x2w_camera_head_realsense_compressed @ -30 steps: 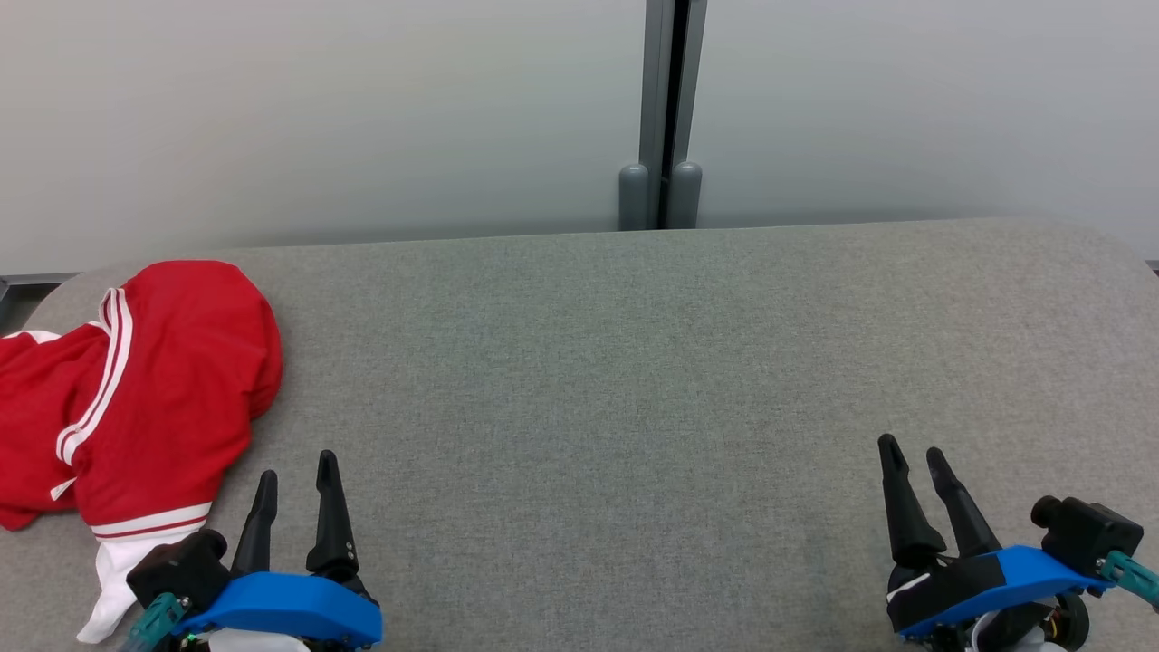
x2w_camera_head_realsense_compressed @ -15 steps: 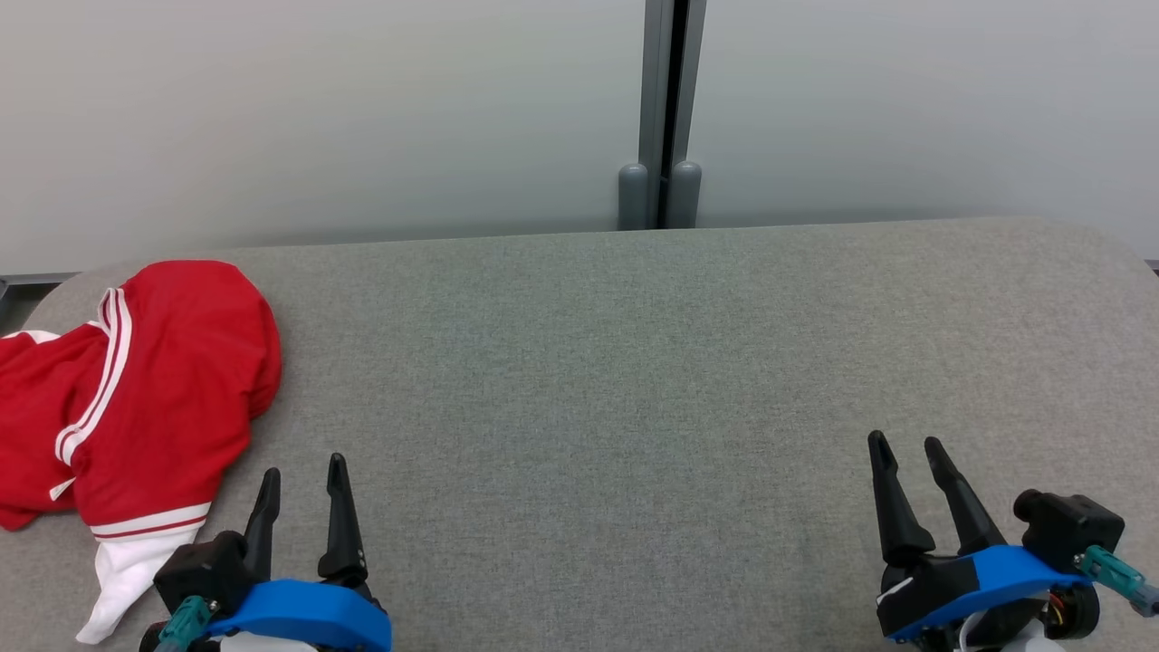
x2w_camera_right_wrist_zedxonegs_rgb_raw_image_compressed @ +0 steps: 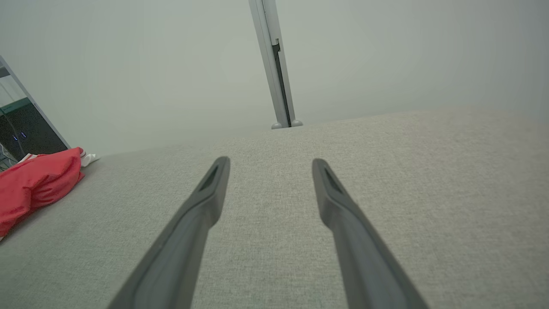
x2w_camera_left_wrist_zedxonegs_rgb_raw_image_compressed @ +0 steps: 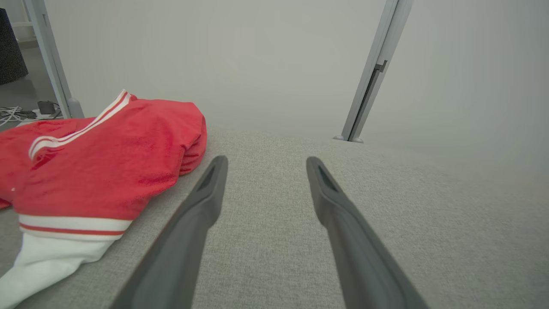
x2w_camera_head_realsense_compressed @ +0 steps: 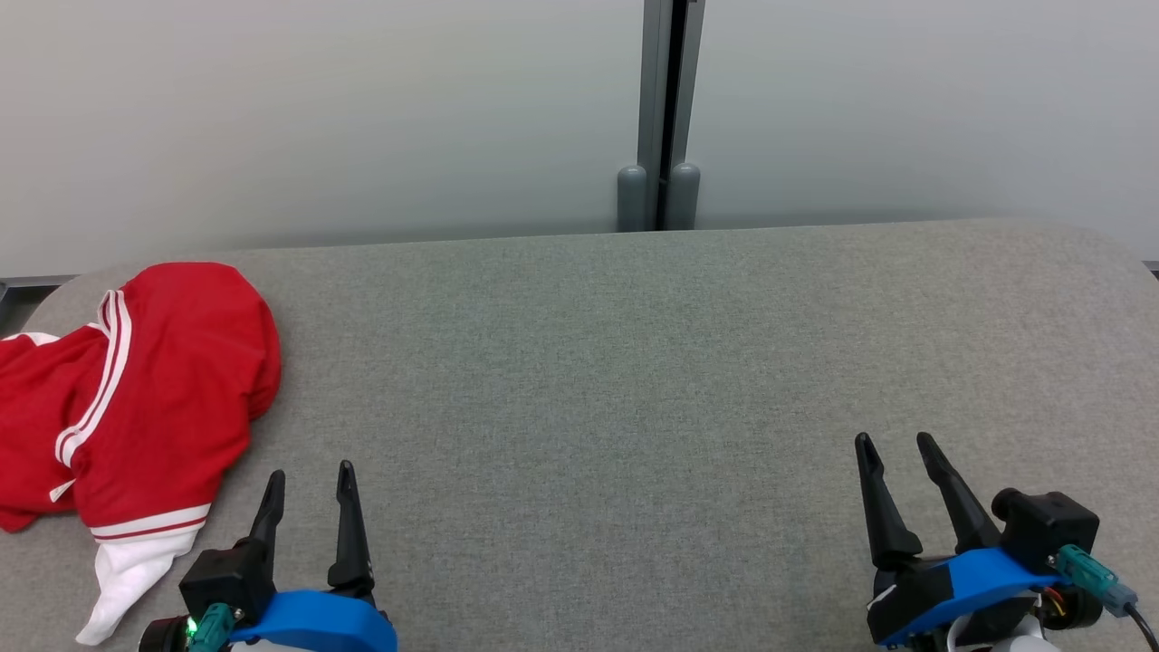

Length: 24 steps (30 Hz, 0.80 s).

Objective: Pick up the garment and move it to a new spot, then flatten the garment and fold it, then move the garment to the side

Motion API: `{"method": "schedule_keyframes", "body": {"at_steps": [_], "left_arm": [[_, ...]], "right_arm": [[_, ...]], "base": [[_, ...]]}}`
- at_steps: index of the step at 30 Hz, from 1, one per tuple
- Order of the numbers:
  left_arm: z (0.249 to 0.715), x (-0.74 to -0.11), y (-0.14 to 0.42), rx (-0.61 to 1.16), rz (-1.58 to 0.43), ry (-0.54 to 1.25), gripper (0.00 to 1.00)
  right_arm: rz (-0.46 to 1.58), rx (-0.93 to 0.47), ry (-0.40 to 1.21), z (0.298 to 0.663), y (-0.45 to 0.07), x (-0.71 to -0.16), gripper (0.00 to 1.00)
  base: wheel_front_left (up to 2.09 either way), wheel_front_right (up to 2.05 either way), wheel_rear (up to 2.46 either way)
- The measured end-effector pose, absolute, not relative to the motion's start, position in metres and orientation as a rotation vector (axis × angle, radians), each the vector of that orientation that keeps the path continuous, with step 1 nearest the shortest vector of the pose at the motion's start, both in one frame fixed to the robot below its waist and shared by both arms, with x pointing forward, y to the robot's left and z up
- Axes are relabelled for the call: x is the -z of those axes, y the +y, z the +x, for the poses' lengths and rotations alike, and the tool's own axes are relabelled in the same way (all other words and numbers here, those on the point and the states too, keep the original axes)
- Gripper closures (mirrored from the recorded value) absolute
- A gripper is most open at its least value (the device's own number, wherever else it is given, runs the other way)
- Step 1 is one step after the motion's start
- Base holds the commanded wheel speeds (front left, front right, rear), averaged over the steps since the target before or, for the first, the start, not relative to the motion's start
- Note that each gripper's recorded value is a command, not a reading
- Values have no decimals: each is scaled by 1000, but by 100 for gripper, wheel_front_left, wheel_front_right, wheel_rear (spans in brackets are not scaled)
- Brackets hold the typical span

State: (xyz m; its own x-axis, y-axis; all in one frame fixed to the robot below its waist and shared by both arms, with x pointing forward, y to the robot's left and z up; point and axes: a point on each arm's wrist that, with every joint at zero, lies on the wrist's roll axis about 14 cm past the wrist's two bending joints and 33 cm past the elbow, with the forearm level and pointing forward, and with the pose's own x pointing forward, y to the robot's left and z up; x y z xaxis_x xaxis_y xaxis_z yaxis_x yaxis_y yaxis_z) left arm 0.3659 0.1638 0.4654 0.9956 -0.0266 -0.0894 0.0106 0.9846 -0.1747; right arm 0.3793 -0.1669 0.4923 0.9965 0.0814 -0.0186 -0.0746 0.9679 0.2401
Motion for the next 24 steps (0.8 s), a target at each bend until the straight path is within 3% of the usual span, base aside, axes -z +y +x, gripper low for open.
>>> {"method": "schedule_keyframes", "body": {"at_steps": [24], "left_arm": [[363,-464,158,33,-86,68,0]], "right_arm": [[82,-110,41,379,-162,-486,0]], "base": [[0,0,0]]}}
